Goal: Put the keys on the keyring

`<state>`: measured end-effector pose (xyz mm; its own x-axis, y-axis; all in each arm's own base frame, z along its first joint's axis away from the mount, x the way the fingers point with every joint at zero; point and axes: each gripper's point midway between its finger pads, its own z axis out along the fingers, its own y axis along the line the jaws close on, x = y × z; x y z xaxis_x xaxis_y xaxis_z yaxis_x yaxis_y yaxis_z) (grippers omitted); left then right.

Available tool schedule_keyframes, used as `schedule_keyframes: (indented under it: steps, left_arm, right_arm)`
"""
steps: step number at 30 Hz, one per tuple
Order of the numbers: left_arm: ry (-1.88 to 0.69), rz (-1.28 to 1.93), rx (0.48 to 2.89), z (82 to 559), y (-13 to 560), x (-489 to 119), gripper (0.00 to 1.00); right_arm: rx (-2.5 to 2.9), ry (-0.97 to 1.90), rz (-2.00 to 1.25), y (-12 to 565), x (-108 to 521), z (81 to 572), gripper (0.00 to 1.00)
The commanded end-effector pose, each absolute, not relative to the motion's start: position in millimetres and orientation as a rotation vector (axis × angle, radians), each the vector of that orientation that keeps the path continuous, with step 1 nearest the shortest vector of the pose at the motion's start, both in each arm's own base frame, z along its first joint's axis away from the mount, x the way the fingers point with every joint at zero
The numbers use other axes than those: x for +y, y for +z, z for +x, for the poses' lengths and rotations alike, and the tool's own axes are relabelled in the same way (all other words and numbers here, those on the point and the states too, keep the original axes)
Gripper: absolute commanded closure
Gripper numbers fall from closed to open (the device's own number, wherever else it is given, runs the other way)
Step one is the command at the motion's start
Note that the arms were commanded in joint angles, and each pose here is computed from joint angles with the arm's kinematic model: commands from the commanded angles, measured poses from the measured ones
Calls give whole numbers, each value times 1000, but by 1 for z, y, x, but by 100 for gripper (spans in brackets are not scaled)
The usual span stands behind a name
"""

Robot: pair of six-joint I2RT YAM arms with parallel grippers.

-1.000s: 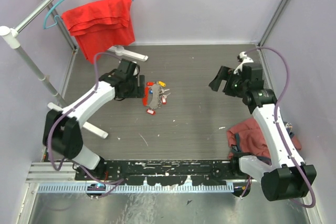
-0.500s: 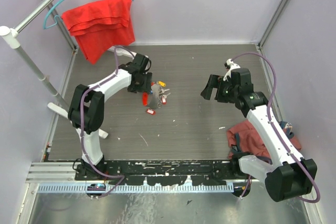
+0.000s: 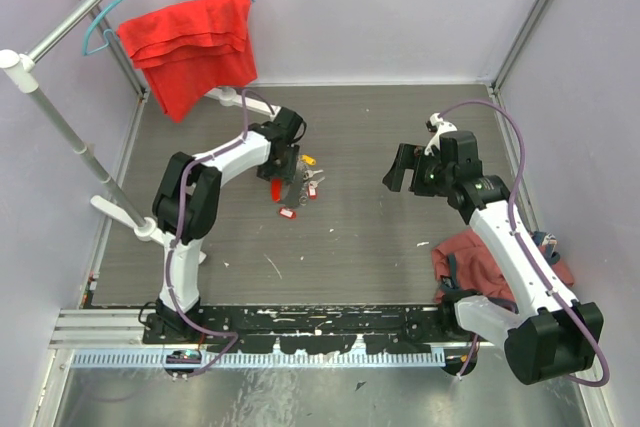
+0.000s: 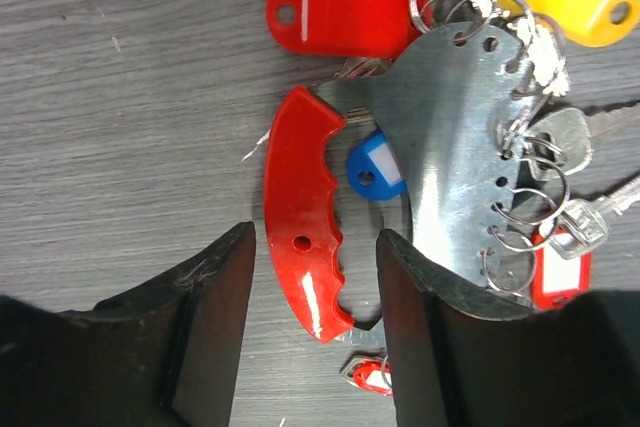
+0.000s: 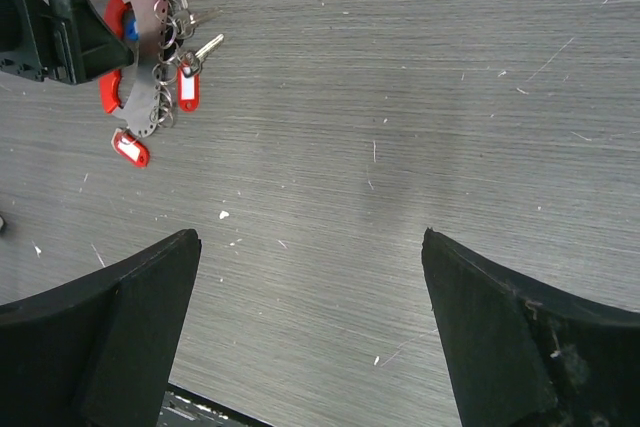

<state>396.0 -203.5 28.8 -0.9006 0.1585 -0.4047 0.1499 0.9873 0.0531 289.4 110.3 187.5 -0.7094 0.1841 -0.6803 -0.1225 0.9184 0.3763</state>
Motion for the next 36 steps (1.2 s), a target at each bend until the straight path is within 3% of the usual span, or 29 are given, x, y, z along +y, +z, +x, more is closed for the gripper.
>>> schedule_keyframes:
  steps: [1, 6, 13, 29, 36]
  left_arm:
    - [92, 200, 2721, 400, 23, -196, 45]
    - [131, 182, 2728, 398, 16, -191, 68]
    - [98, 190, 2711, 397, 27, -193, 81]
    - [-287, 157, 2628, 352, 100, -214, 82]
    - [-199, 161, 2672, 347, 80, -201, 63]
  right_arm:
    - [2249, 509, 4, 197, 112, 297, 2]
    - [2243, 499, 0, 201, 111, 298, 2]
    - [2222, 493, 16, 209, 109, 299, 2]
    - [2127, 699, -125, 203, 177, 294, 2]
    - [2178, 670, -103, 186, 191, 294, 2]
